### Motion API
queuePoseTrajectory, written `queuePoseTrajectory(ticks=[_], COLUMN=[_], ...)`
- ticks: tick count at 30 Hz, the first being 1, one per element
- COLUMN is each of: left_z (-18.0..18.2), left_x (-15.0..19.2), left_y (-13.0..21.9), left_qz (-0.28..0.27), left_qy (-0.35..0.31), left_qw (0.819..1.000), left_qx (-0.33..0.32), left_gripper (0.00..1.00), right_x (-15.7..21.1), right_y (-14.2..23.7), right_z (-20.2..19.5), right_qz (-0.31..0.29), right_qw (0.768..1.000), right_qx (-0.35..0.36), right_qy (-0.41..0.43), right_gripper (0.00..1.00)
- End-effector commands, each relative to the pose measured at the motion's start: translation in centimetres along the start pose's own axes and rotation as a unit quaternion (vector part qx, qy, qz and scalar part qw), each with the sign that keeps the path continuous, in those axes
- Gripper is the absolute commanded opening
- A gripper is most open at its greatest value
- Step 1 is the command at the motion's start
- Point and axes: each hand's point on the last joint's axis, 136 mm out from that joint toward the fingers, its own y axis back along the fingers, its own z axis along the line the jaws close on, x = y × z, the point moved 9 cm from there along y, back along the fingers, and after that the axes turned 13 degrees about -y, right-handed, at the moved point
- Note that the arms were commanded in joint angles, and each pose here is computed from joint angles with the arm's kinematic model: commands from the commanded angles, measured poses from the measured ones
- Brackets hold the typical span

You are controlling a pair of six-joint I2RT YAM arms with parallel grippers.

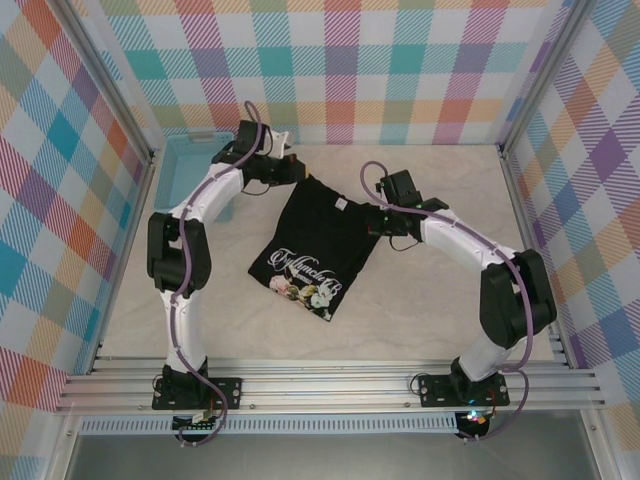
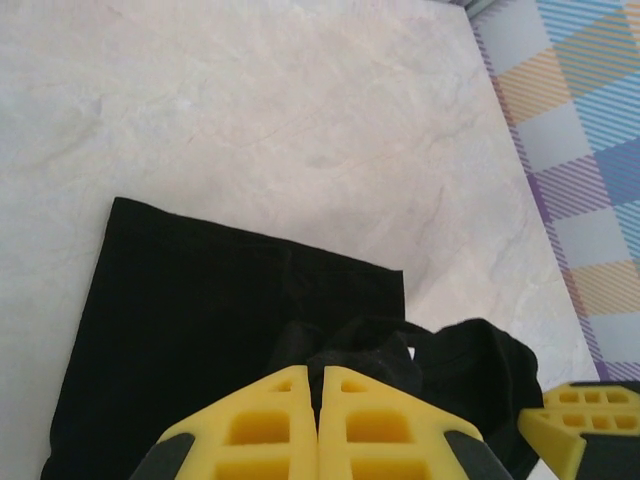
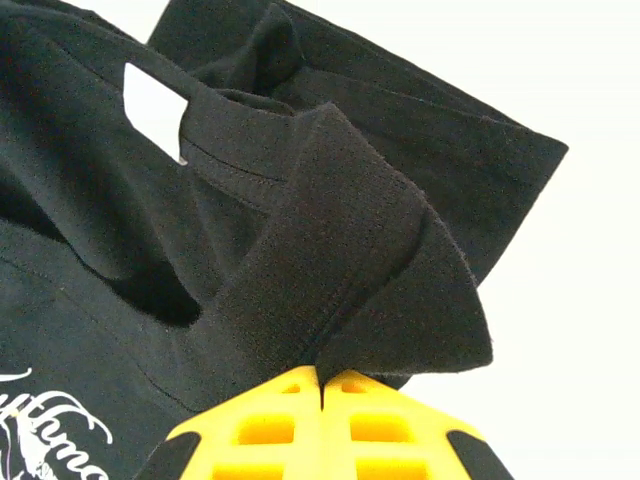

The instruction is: Fold the inside-out t-shirt

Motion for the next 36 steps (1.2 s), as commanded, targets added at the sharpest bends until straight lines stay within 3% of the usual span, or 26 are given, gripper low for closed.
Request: queuePoseTrajectory(ticks=[1,8,14,19,27,36], left_z=[0.3,3.9,6.2,5.3,1.6,1.4], left_x=[-0.9,-0.7,-1.5,-2.6,0.2,10.7], left_y=[-1.7,-8.6,-12.2,-9.7,-2.7,-0.2], left_qz=[-0.005,0.004,-0.005,0.004,0.028,0.123], left_qy=[0.001,-0.003,0.002,-0.015,-0.017,0.042], left_qw=[1.0,0.999,0.997,0.991,0.985,0.973], left_qx=[0.004,-0.042,-0.083,-0.131,-0.17,-0.189], left_gripper=[0.0,0.06,0.42,0.6,0.63,0.58], right_x=[-0.5,-2.1,-2.7,-2.7,-0.5,-1.8], right_y=[-0.4,-5.3,-8.2,-5.8,-3.5,-8.0], right_z=[-0.6,-3.8,-5.9,-5.6,-2.6,-1.0], right_qz=[-0.015,-0.023,-0.013,-0.03,-0.003,0.045], right_qw=[1.0,0.993,0.986,0.988,0.999,0.999], right_qx=[0.024,0.108,0.161,0.147,0.034,-0.007], right_qy=[0.005,-0.029,-0.043,-0.026,-0.014,-0.025], right_gripper=[0.0,0.03,0.24,0.4,0.5,0.48])
